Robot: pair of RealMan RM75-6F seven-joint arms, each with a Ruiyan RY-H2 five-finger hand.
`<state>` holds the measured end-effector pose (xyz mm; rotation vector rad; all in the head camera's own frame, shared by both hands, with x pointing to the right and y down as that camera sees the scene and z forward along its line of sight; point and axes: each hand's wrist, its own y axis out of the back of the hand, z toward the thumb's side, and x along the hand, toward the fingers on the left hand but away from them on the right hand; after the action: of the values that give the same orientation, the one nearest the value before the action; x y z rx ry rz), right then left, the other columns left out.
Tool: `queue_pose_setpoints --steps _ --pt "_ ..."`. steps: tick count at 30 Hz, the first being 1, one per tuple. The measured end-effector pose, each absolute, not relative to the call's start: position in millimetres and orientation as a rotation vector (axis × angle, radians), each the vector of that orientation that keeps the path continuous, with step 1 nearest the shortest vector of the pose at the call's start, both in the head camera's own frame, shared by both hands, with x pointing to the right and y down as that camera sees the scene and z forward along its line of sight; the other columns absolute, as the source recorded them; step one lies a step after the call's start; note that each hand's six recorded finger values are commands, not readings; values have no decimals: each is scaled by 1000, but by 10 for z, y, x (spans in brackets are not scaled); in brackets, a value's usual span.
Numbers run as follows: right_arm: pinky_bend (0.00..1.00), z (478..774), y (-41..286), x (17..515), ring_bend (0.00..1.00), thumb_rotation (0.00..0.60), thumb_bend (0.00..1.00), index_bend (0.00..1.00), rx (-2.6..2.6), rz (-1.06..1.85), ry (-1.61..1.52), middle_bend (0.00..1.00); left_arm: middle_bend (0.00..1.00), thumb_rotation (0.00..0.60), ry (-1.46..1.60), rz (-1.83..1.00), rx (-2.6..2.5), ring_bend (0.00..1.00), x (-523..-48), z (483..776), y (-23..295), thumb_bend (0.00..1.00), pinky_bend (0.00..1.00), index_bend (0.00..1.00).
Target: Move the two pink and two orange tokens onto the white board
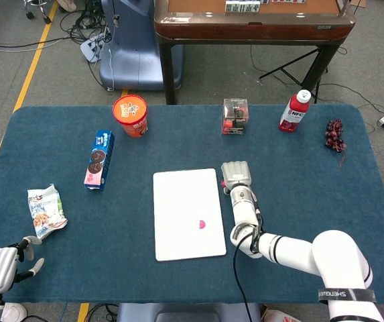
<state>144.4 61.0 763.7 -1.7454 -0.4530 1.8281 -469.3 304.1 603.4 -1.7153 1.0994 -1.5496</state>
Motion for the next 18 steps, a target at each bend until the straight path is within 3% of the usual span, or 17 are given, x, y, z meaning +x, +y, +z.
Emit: queue_pose_setpoints --steps 18 --pt "1000 7671 641 1465 1000 600 261 512 -1718 1825 -440 1000 647 600 1096 -1553 -1724 638 -4681 6057 3067 281 784 511"
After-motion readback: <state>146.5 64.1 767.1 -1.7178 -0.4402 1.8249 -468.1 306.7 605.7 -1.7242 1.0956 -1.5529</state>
